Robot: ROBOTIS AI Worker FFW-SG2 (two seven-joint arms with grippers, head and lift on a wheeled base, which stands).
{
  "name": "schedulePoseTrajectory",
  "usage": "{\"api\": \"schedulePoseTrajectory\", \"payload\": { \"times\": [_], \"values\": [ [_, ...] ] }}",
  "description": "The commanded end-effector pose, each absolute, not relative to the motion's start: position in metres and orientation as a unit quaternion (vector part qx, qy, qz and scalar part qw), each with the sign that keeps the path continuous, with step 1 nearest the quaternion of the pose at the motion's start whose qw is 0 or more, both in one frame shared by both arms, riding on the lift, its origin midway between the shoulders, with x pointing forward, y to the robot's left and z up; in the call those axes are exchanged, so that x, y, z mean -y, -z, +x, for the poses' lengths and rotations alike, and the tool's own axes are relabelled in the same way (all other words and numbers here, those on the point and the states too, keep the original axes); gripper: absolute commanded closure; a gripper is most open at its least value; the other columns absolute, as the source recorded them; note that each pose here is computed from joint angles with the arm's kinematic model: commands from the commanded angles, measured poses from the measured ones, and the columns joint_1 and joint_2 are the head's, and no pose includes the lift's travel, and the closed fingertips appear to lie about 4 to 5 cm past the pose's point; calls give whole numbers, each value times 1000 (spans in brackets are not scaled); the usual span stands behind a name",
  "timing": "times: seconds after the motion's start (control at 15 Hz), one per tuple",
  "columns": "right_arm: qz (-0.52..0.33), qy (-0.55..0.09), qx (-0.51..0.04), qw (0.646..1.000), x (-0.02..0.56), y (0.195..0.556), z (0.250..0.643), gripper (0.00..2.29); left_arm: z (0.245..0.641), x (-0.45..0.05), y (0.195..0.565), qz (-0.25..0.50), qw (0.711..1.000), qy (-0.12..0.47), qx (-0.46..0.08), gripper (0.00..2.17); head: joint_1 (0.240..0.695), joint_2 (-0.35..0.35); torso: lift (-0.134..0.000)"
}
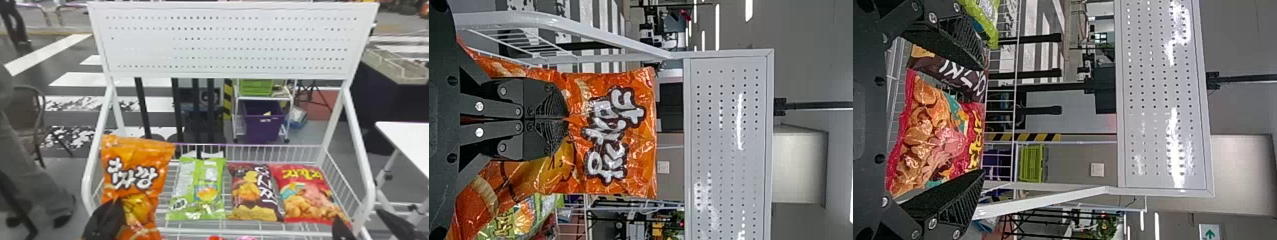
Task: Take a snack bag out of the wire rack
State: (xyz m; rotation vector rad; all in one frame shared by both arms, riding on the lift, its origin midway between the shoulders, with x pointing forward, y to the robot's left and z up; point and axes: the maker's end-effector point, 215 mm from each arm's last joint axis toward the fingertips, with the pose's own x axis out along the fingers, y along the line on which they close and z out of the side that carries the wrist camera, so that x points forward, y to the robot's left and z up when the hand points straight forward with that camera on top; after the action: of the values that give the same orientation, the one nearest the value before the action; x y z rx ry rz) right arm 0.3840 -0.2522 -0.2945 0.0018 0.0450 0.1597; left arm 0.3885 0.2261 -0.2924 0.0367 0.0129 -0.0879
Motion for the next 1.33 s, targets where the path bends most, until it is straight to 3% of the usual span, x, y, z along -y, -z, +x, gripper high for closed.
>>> {"api": "schedulePoseTrajectory", "payload": {
  "times": [0.0, 0.6, 0.8, 1.27],
  "values": [
    [1, -80, -23, 997, 252, 294, 384, 174, 389, -226, 292, 18, 999, 44, -6, 2061, 499, 0, 0],
    [0, -79, -22, 997, 253, 296, 388, 174, 388, -226, 293, 18, 999, 44, -7, 2061, 499, 0, 0],
    [-11, -96, -27, 995, 224, 313, 424, 174, 389, -217, 292, 14, 999, 52, -5, 2061, 499, 0, 0],
    [-8, -141, -117, 983, 135, 389, 507, 178, 390, -207, 295, 18, 998, 59, -6, 2061, 499, 0, 0]
  ]
}}
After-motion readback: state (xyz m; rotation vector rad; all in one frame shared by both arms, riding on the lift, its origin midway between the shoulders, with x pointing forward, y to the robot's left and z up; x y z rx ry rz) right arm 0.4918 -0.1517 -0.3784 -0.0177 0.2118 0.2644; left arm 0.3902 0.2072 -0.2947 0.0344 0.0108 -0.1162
